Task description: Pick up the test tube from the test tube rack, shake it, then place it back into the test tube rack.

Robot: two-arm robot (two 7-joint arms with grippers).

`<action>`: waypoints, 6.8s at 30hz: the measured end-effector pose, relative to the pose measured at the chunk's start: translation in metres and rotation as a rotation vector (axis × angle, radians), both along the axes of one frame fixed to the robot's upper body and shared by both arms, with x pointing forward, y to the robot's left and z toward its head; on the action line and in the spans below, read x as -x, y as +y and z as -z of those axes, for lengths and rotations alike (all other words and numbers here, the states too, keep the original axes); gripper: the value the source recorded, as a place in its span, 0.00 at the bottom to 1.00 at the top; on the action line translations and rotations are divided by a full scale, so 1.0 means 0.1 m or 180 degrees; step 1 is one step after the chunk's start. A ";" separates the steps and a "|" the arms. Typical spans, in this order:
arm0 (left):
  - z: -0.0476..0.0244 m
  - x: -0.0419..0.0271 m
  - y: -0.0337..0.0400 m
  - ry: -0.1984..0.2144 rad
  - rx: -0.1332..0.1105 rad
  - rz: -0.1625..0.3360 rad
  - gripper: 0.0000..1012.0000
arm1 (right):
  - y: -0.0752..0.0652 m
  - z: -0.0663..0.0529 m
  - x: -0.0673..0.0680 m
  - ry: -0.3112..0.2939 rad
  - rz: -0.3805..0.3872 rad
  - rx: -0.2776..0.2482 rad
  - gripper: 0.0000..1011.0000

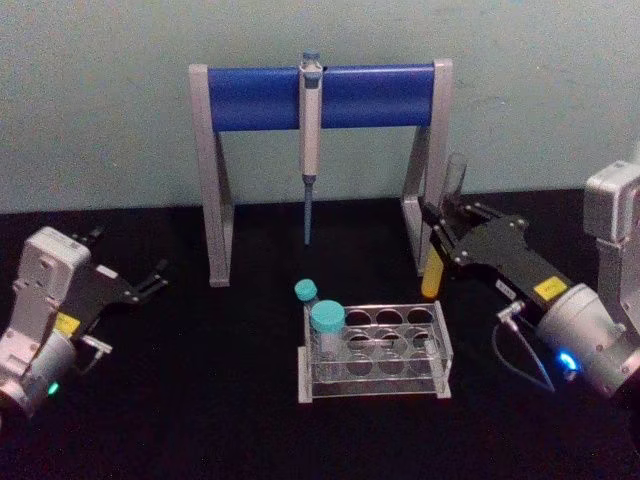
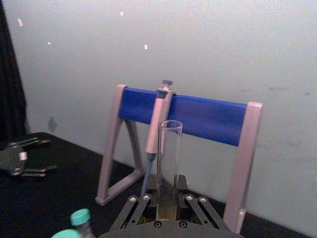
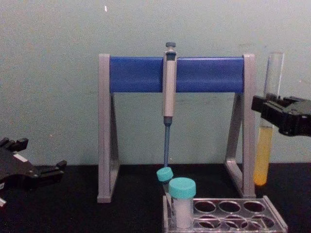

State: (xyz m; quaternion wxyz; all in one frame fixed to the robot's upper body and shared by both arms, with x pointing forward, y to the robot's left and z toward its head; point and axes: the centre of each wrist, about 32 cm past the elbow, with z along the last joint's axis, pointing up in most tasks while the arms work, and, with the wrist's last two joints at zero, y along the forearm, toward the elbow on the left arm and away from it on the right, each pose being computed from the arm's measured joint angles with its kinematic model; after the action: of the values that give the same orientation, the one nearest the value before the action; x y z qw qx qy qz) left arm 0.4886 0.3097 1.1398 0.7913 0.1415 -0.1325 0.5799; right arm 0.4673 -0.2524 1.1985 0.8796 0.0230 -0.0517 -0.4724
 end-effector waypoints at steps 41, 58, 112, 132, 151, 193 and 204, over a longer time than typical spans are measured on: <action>0.000 0.000 0.000 0.0000 0.0000 0.0000 1.00 | 0.13 0.01 -0.33 -0.0040 -0.0145 -0.0050 0.23; 0.000 0.000 0.000 0.0000 0.0000 0.0000 1.00 | 0.12 0.00 -0.33 -0.0040 -0.0150 -0.0044 0.23; 0.000 0.000 0.000 0.0000 0.0000 0.0000 1.00 | 0.07 0.11 -0.16 0.0181 -0.0537 -0.0037 0.23; 0.000 0.000 0.000 0.0000 0.0000 0.0000 1.00 | 0.10 0.19 -0.20 0.0236 -0.0466 0.0024 0.23; 0.000 0.000 0.000 0.0000 0.0000 0.0000 1.00 | 0.12 0.36 -0.18 0.0366 -0.0433 0.0021 0.23; 0.000 0.000 0.000 0.0000 0.0000 0.0000 1.00 | 0.15 0.56 -0.14 0.0471 -0.0339 0.0121 0.23; 0.000 0.000 0.000 0.0000 0.0000 0.0000 1.00 | 0.15 0.57 -0.14 0.0486 -0.0331 0.0136 0.23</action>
State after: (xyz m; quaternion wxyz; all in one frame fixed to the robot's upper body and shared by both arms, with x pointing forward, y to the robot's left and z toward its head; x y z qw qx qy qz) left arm 0.4886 0.3096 1.1398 0.7913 0.1414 -0.1324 0.5799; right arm 0.4817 -0.2371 1.1418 0.9046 -0.0292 0.0068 -0.4252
